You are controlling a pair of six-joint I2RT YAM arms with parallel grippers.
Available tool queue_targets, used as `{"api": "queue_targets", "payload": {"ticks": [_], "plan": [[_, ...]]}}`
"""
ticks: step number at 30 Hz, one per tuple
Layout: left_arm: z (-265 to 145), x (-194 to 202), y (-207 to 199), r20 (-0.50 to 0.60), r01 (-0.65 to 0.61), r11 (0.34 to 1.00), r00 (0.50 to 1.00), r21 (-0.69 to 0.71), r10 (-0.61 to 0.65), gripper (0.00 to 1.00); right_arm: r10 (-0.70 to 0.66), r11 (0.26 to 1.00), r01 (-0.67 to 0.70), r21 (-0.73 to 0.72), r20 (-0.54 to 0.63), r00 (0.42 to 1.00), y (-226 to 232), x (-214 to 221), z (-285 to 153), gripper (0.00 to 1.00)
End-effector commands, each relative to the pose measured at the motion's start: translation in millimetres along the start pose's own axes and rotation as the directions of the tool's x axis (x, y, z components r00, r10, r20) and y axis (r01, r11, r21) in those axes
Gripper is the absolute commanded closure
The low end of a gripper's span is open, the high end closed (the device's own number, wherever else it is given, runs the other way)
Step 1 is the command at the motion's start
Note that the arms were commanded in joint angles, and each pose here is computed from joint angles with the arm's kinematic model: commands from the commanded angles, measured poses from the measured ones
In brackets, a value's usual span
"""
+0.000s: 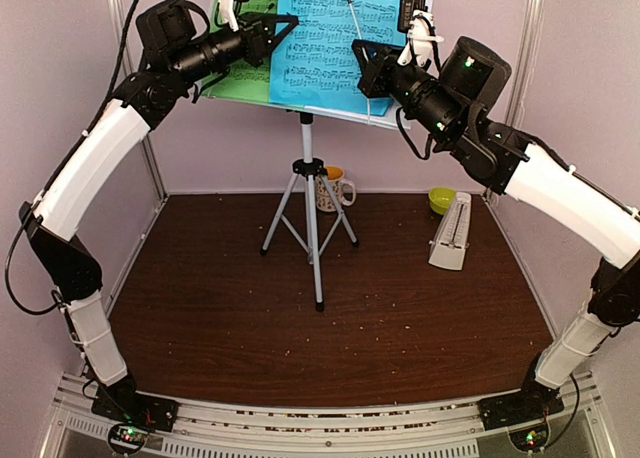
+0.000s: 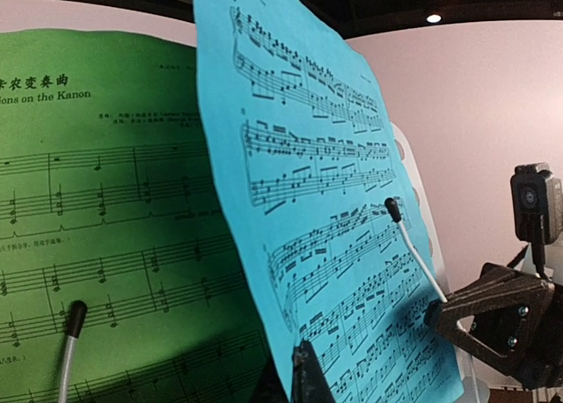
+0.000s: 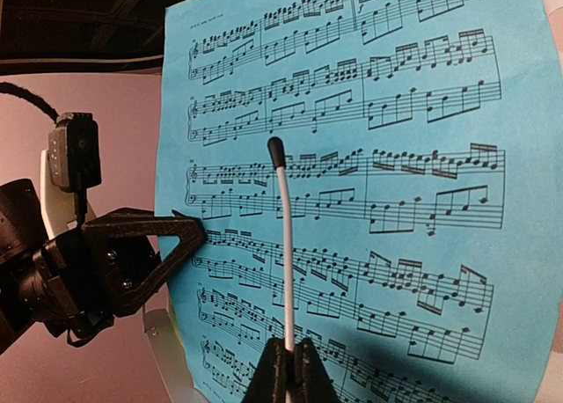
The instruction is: Set up the instrument practice props
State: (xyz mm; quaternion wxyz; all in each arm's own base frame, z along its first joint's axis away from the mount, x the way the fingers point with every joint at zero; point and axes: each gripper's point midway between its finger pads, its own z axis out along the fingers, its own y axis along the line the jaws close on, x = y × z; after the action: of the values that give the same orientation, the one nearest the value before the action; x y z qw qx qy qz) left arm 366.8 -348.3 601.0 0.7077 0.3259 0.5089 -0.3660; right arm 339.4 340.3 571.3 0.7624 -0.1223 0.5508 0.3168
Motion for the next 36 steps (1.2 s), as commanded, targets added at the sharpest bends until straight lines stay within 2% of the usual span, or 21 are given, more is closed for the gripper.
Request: {"api": "queue_targets", "payload": {"ticks": [1,36], "plan": [[6,-18,-8,0.074,-0.02,0.999,0.997,0.031,0.018,1.0,-0.01,1.0,0.01,-0.004,0.059,0.998,-2,-24,-8,1.0],[23,-4,-20,0.069,-0.02,0.996,0.998,0.082,0.014,1.0,-0.013,1.0,0.013,0.007,0.062,0.998,-4,-25,-6,1.0]]}}
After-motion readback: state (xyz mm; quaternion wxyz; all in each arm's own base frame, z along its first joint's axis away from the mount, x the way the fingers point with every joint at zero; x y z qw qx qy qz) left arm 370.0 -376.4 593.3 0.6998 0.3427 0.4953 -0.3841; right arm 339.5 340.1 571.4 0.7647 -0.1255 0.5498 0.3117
